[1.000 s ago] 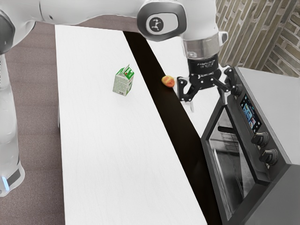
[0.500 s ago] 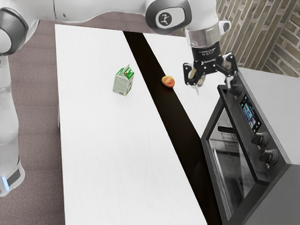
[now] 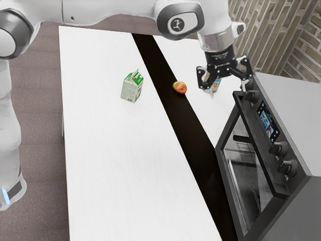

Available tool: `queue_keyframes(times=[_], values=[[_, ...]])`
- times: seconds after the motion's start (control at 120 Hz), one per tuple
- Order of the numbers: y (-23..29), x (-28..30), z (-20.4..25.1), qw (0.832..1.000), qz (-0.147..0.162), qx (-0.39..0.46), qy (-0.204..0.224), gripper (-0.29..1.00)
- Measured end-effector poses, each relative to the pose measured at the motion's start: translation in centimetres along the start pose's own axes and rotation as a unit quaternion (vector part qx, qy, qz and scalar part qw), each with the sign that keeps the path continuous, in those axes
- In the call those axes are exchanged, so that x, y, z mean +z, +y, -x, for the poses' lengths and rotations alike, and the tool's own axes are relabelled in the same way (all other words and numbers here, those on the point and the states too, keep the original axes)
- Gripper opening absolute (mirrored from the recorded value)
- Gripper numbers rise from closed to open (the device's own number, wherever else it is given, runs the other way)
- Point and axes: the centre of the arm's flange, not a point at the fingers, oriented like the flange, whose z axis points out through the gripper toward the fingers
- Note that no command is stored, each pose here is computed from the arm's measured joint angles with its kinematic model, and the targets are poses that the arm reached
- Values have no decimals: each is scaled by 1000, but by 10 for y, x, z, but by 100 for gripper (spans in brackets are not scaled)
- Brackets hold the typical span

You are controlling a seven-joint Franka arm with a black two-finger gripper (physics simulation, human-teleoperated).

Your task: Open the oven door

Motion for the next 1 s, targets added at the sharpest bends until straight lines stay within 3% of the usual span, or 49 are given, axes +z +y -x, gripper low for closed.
queue_keyframes(times=[0.2,0.408,0.808,1.0], values=[[-16,-8,133,994,6,100,-35,70],[-41,-14,128,996,10,92,-10,70],[-14,22,101,997,3,72,-29,70],[1,21,86,997,17,67,-33,70]])
